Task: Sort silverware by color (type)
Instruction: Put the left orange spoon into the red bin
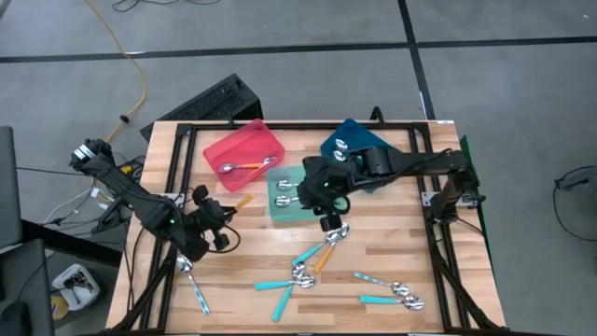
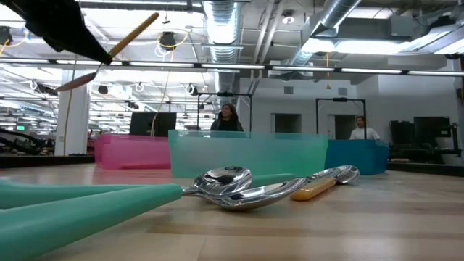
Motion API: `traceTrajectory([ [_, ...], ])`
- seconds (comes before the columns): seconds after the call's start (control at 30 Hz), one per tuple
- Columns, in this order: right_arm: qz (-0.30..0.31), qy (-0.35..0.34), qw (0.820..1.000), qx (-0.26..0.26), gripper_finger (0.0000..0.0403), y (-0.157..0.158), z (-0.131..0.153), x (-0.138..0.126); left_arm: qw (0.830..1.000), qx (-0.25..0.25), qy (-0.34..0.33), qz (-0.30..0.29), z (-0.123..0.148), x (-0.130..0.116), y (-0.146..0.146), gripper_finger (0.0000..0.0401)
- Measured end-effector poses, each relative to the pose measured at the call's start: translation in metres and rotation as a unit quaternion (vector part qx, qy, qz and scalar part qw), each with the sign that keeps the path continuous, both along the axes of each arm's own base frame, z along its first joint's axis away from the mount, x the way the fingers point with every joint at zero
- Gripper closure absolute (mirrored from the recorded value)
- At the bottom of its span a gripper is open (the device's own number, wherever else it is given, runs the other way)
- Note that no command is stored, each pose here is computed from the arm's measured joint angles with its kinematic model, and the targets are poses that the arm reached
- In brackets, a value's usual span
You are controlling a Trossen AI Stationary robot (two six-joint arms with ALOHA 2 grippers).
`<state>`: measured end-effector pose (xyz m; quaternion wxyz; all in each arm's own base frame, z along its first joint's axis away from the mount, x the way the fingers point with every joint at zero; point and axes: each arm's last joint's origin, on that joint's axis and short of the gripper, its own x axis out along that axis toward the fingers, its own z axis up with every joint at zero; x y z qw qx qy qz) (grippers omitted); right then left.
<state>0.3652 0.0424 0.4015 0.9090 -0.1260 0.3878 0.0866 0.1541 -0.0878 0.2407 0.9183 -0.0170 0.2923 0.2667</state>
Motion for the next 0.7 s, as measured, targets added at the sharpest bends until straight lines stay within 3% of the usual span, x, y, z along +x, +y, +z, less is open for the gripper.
traceTrajectory([
  [0.2, -0.033, -0.11, 0.992, 0.054, 0.0242, -0.014, -0.044, -0.017, 1.0, 0.019, -0.018, -0.012, 0.005, 0.001, -0.001, 0.0387],
  [0.3, -0.044, -0.232, 0.967, 0.092, 0.0242, -0.016, -0.068, -0.019, 0.998, 0.035, -0.037, -0.025, 0.009, 0.005, -0.003, 0.0387],
  [0.4, -0.023, -0.324, 0.941, 0.092, 0.0242, -0.013, -0.095, -0.019, 0.996, 0.049, -0.057, -0.051, 0.016, 0.012, -0.008, 0.0386],
  [0.5, -0.013, -0.38, 0.919, 0.099, 0.0242, -0.011, -0.118, -0.012, 0.993, 0.057, -0.072, -0.078, 0.022, 0.019, -0.01, 0.0386],
  [0.7, -0.005, -0.391, 0.915, 0.101, 0.0235, -0.01, -0.141, 0.005, 0.987, 0.07, -0.089, -0.112, 0.031, 0.031, -0.008, 0.0385],
])
